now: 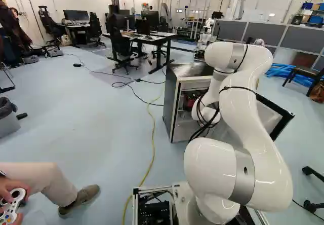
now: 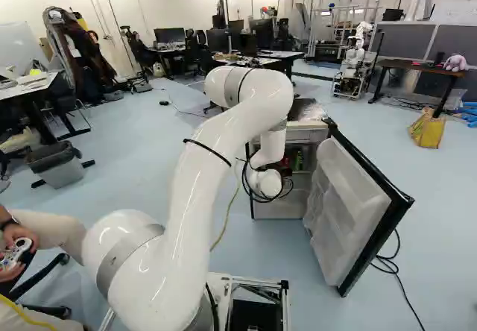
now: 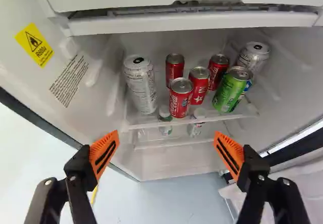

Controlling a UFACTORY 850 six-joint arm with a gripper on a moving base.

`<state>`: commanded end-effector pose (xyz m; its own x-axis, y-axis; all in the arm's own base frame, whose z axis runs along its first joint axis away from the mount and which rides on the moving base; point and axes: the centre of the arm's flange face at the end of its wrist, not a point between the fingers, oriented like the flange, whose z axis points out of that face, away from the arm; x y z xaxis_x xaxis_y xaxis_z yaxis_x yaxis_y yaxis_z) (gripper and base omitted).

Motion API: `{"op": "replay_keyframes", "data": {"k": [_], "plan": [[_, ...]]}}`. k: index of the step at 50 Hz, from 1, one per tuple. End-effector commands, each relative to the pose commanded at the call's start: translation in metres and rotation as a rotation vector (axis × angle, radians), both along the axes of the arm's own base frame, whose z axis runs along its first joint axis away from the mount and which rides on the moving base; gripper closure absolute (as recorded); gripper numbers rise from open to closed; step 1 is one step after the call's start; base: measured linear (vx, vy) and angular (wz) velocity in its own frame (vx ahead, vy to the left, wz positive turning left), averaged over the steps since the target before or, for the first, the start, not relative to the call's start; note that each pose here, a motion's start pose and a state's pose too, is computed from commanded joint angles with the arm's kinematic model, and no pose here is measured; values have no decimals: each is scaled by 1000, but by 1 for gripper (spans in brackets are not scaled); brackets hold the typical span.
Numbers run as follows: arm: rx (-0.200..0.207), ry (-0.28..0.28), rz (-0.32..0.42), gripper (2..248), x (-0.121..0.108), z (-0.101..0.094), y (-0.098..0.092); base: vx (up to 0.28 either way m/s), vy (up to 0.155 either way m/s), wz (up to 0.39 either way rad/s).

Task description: Grab a drink from the fridge

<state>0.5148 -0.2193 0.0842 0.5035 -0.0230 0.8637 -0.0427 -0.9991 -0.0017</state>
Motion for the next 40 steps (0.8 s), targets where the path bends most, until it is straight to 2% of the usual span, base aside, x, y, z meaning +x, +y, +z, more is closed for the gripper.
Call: {"op": "replay_keyframes", "data": {"k": [40], "plan": [[-23,6,12,3,35,-14,-10,0,0,0]]}}
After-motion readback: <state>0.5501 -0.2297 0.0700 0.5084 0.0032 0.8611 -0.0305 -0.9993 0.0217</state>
